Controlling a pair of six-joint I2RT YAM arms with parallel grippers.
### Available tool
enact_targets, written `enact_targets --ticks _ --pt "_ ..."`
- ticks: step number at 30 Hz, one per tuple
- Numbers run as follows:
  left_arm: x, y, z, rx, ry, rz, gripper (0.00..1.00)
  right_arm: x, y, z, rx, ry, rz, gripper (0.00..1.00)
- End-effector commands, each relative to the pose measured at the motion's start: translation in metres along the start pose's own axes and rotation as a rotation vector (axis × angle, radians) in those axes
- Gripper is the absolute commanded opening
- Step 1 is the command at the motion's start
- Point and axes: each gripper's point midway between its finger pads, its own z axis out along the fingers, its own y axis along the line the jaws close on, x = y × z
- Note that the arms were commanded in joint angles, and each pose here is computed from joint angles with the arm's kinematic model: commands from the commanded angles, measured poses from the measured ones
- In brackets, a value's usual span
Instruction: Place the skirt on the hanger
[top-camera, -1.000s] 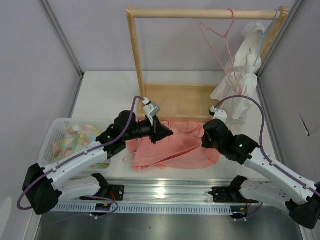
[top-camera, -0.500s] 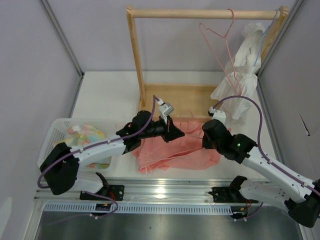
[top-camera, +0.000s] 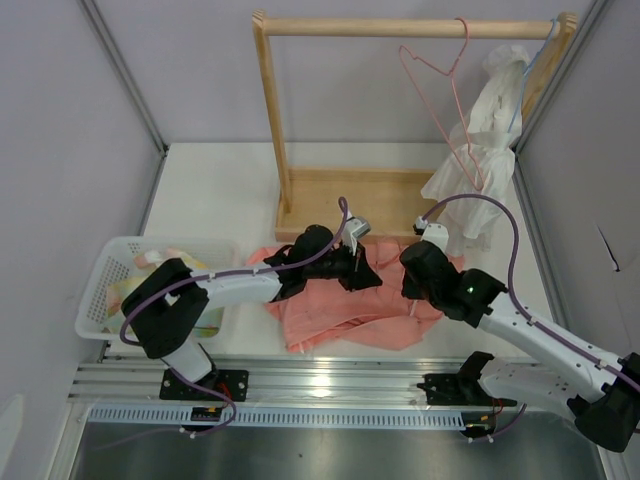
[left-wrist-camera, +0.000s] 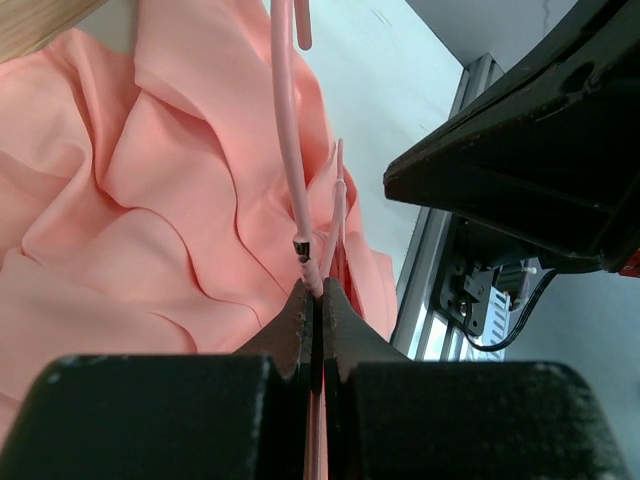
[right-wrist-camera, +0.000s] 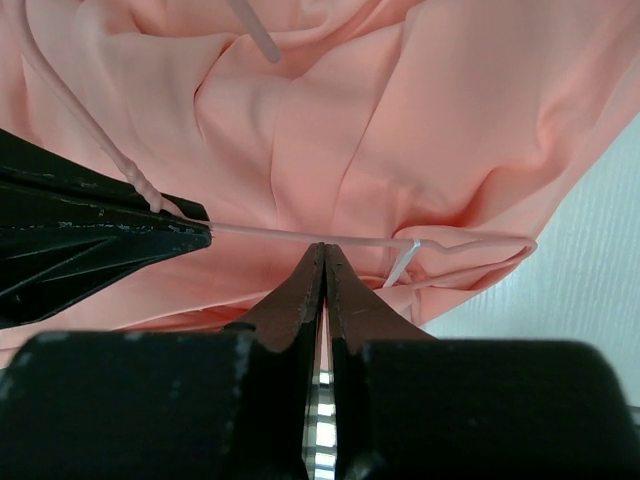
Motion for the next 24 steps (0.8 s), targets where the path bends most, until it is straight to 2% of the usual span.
enact_targets --ticks 1,3,4,10,15,24 --pt "-0.007 -0.015 0.008 0.067 -0.008 0.026 0.0 -0.006 0.003 0.003 -0.001 -0.035 0.019 0.14" --pt "-0.003 -0.012 0.011 0.065 0.008 0.028 0.0 -0.008 0.006 0.005 -0.001 -0.037 0.021 0.22" --pt "0.002 -0.009 0.013 0.063 0.02 0.024 0.0 -0.01 0.006 0.006 0.001 -0.039 0.025 0.3" --pt "0.013 0.0 0.019 0.047 0.055 0.016 0.0 -0.033 0.023 0.0 -0.051 -0.096 0.065 0.47" --pt "0.016 0.003 0.021 0.037 0.064 0.014 0.0 -0.047 0.044 0.0 -0.113 -0.123 0.098 0.47" --pt "0.015 0.0 0.021 0.047 0.066 0.023 0.0 -0.056 0.06 0.017 -0.113 -0.142 0.112 0.46"
